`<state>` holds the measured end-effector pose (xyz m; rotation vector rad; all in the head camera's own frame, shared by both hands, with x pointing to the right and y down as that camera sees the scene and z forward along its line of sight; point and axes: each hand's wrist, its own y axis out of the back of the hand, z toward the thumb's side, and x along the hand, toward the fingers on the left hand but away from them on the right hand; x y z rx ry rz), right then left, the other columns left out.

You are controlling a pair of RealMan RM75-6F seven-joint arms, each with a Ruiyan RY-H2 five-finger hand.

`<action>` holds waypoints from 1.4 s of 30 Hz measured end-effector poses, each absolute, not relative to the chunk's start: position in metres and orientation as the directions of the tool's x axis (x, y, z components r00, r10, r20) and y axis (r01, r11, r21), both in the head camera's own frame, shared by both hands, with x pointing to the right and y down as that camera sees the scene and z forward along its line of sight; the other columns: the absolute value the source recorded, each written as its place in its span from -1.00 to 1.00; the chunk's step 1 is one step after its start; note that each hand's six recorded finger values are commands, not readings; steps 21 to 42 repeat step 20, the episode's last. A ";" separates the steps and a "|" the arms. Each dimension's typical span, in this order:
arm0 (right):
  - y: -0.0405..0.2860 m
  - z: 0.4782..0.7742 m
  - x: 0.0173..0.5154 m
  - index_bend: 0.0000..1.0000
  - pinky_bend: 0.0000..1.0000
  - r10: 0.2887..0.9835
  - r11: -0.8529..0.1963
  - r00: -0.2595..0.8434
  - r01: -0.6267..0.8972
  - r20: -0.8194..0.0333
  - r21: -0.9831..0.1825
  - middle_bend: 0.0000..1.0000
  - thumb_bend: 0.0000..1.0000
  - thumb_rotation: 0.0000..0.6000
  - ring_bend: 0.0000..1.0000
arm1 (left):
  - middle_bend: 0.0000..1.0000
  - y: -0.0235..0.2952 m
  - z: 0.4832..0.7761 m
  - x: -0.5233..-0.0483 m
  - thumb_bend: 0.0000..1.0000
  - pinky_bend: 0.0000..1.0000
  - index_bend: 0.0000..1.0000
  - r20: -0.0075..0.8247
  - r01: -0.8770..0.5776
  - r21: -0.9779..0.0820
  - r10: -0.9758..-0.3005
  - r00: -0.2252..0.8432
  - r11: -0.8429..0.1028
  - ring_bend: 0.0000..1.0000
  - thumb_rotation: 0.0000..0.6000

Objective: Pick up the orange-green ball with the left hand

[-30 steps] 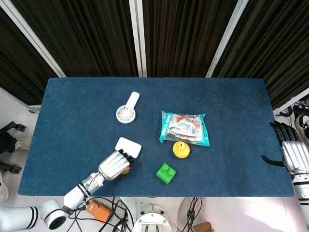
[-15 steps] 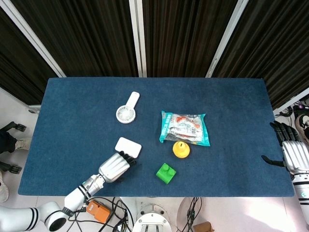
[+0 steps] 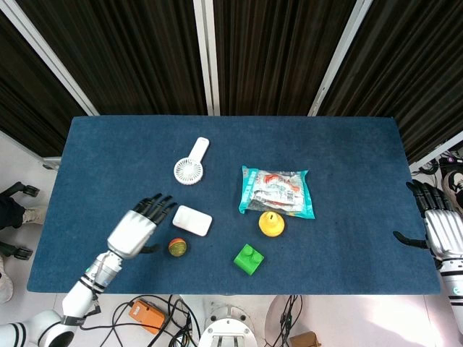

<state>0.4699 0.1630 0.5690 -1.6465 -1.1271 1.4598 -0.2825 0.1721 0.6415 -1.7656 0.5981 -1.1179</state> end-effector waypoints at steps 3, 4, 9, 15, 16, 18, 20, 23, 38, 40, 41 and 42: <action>0.161 0.569 0.471 -0.79 -0.79 0.908 -0.412 0.006 0.178 -0.418 -0.894 -0.82 -0.44 1.00 -1.00 | -0.94 0.161 0.635 -0.318 -1.00 -0.67 -0.95 0.435 0.020 -0.889 -0.831 0.345 -0.457 -0.96 1.00; 0.161 0.569 0.471 -0.79 -0.79 0.909 -0.411 0.005 0.179 -0.417 -0.894 -0.82 -0.44 1.00 -1.00 | -0.94 0.158 0.633 -0.330 -1.00 -0.69 -0.95 0.436 0.000 -0.889 -0.847 0.304 -0.457 -0.98 1.00; 0.159 0.568 0.475 -0.80 -0.79 0.911 -0.406 -0.002 0.177 -0.413 -0.896 -0.82 -0.44 1.00 -1.00 | -0.94 0.154 0.627 -0.407 -1.00 -0.83 -0.95 0.426 -0.041 -0.903 -0.903 0.048 -0.428 -1.00 1.00; 0.160 0.566 0.472 -0.80 -0.79 0.915 -0.398 0.004 0.168 -0.403 -0.902 -0.82 -0.44 1.00 -1.00 | -0.94 0.180 0.610 -0.469 -1.00 -0.86 -0.95 0.416 -0.037 -0.909 -0.902 -0.117 -0.414 -1.00 1.00; 0.160 0.566 0.471 -0.81 -0.79 0.915 -0.398 0.005 0.167 -0.403 -0.902 -0.82 -0.44 1.00 -1.00 | -0.94 0.185 0.607 -0.473 -1.00 -0.86 -0.95 0.412 -0.038 -0.911 -0.902 -0.126 -0.411 -1.00 1.00; 0.162 0.567 0.470 -0.81 -0.79 0.914 -0.401 0.006 0.166 -0.405 -0.901 -0.82 -0.44 1.00 -1.00 | -0.94 0.195 0.599 -0.479 -1.00 -0.86 -0.95 0.402 -0.040 -0.916 -0.905 -0.139 -0.400 -1.00 1.00; 0.163 0.568 0.469 -0.81 -0.78 0.914 -0.402 0.007 0.165 -0.406 -0.901 -0.82 -0.44 1.00 -1.00 | -0.94 0.203 0.593 -0.481 -1.00 -0.86 -0.95 0.393 -0.043 -0.920 -0.910 -0.136 -0.391 -1.00 1.00; 0.163 0.568 0.469 -0.81 -0.78 0.914 -0.402 0.007 0.165 -0.406 -0.901 -0.82 -0.44 1.00 -1.00 | -0.94 0.203 0.593 -0.481 -1.00 -0.86 -0.95 0.393 -0.043 -0.920 -0.910 -0.136 -0.391 -1.00 1.00; 0.163 0.568 0.469 -0.81 -0.78 0.914 -0.402 0.007 0.165 -0.406 -0.901 -0.82 -0.44 1.00 -1.00 | -0.94 0.203 0.593 -0.481 -1.00 -0.86 -0.95 0.393 -0.043 -0.920 -0.910 -0.136 -0.391 -1.00 1.00; 0.163 0.568 0.469 -0.81 -0.78 0.914 -0.402 0.007 0.165 -0.406 -0.901 -0.82 -0.44 1.00 -1.00 | -0.94 0.203 0.593 -0.481 -1.00 -0.86 -0.95 0.393 -0.043 -0.920 -0.910 -0.136 -0.391 -1.00 1.00; 0.163 0.568 0.469 -0.81 -0.78 0.914 -0.402 0.007 0.165 -0.406 -0.901 -0.82 -0.44 1.00 -1.00 | -0.94 0.203 0.593 -0.481 -1.00 -0.86 -0.95 0.393 -0.043 -0.920 -0.910 -0.136 -0.391 -1.00 1.00; 0.163 0.568 0.469 -0.81 -0.78 0.914 -0.402 0.007 0.165 -0.406 -0.901 -0.82 -0.44 1.00 -1.00 | -0.94 0.203 0.593 -0.481 -1.00 -0.86 -0.95 0.393 -0.043 -0.920 -0.910 -0.136 -0.391 -1.00 1.00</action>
